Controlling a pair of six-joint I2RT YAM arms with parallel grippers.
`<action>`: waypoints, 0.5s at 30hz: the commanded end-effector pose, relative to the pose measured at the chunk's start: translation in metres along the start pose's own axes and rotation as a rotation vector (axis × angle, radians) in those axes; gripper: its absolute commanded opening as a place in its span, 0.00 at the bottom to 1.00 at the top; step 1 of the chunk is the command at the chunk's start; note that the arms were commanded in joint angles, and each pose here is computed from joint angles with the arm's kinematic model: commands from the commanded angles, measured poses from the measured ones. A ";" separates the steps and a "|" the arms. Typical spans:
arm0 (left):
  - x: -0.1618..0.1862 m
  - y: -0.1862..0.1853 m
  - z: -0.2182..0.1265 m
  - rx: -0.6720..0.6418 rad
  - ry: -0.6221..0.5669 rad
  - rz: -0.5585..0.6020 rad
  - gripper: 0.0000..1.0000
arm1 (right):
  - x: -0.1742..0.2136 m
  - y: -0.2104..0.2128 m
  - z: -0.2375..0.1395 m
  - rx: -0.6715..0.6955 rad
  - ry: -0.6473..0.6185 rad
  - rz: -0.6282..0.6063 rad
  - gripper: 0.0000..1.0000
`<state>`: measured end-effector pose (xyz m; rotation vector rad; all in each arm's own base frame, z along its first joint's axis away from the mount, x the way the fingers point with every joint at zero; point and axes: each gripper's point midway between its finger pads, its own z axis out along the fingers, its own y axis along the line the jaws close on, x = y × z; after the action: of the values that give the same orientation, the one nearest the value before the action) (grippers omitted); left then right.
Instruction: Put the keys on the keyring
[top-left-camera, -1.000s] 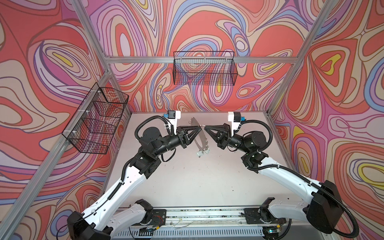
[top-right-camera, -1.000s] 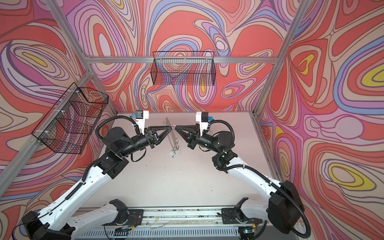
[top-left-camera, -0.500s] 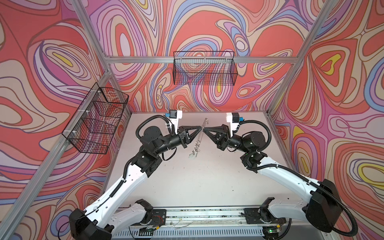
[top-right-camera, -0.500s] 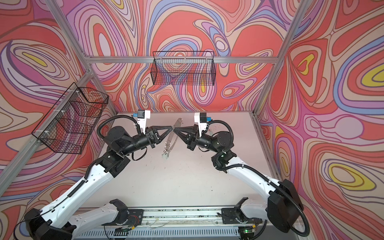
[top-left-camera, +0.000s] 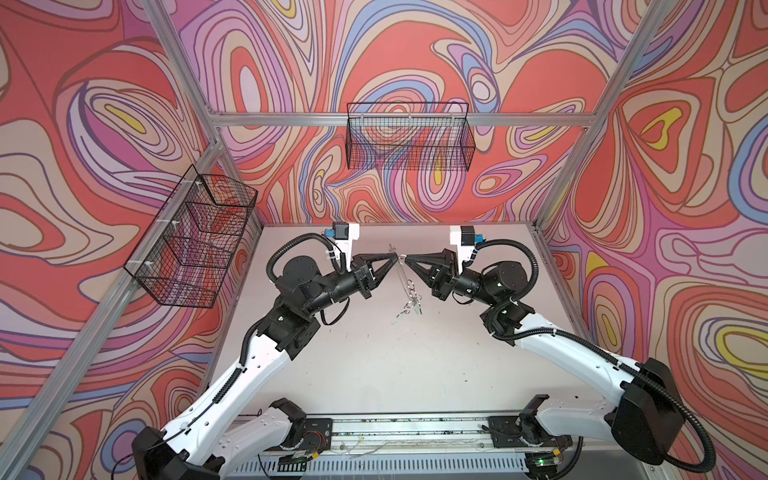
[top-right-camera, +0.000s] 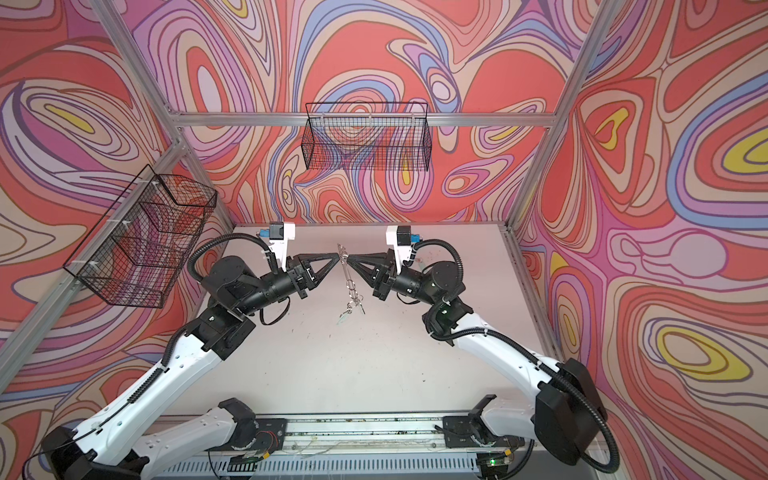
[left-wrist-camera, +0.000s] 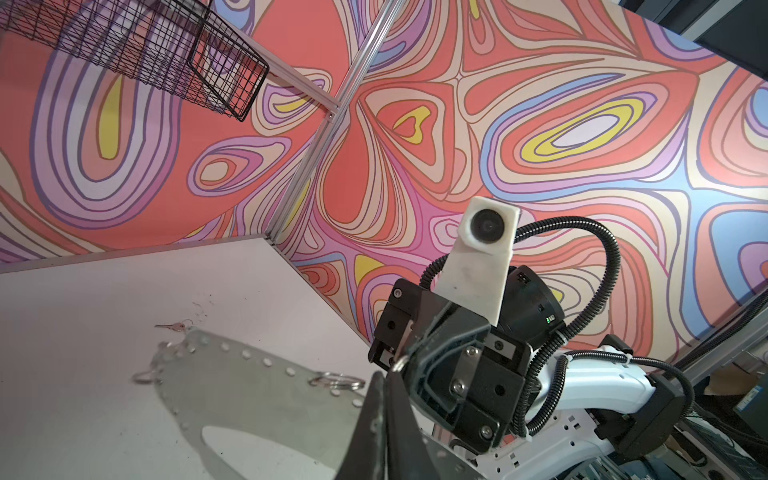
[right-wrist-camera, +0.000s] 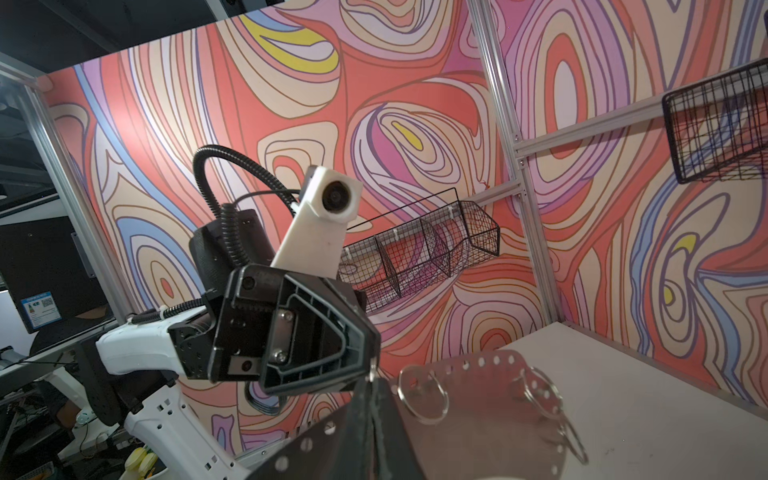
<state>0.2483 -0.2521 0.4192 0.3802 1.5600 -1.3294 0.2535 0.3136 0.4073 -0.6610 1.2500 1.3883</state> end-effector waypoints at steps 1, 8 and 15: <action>0.001 -0.001 -0.008 -0.027 -0.017 0.034 0.16 | 0.023 -0.015 -0.003 0.075 0.066 0.011 0.00; 0.013 0.024 -0.029 -0.178 -0.025 0.042 0.28 | 0.098 -0.069 -0.021 0.287 0.288 0.055 0.00; 0.047 0.054 -0.036 -0.263 0.027 0.017 0.30 | 0.160 -0.101 -0.055 0.447 0.471 0.057 0.00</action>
<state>0.2473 -0.2228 0.3673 0.2682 1.6727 -1.1473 0.2933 0.3107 0.2438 -0.6290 1.8169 1.0806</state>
